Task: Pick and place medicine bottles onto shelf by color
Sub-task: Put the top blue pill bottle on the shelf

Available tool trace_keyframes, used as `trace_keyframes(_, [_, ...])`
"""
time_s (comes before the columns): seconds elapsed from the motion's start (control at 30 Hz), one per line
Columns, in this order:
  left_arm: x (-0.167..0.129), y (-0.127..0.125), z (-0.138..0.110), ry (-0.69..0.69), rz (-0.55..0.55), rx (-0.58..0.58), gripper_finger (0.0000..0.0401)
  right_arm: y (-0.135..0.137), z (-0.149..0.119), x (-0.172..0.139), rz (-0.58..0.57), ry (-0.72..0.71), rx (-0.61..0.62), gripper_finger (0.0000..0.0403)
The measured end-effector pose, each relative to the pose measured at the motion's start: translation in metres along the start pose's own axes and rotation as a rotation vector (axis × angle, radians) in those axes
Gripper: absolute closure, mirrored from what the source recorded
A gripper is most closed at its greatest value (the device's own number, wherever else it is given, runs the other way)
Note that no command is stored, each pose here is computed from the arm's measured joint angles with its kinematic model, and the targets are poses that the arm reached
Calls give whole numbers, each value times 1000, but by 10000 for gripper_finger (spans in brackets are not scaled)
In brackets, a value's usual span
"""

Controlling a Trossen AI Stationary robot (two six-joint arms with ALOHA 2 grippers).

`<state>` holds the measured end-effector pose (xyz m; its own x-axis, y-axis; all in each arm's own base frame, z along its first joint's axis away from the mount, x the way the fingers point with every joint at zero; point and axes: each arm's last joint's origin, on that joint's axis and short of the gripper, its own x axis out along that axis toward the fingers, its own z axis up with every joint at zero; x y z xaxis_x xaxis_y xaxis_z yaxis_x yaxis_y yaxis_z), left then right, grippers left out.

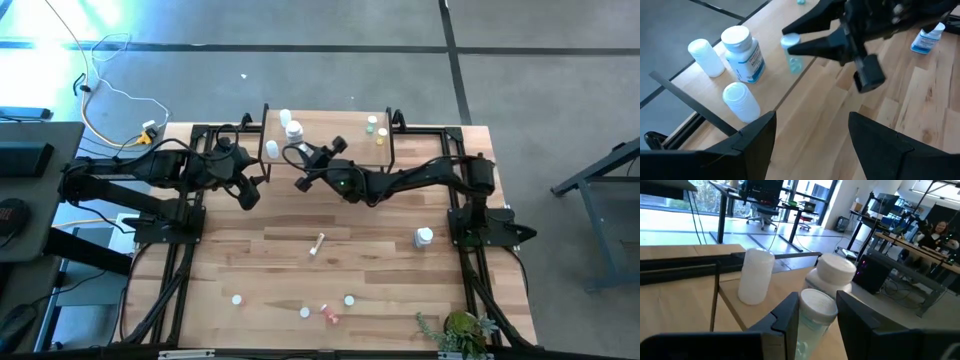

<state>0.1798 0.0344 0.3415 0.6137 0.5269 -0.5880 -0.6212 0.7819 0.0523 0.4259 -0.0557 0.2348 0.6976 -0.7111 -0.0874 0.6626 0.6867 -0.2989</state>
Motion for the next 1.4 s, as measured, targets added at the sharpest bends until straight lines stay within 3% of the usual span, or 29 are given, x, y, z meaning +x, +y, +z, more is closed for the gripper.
trace_keyframes(0.37, [0, 0, 0, 0, 0, -25, 162, -13, -13, 22, 32, -15, 8, 301])
trace_keyframes(0.77, [0, 0, 0, -3, 15, -8, 162, -16, -17, 24, 40, 14, -39, 300])
trace_keyframes(1.1, [0, 1, 0, -1, 15, 3, 162, -18, -19, 24, -14, 40, -8, 263])
trace_keyframes(1.4, [0, 1, 0, 0, 15, 4, 162, -14, -17, 21, -17, 33, 4, 256])
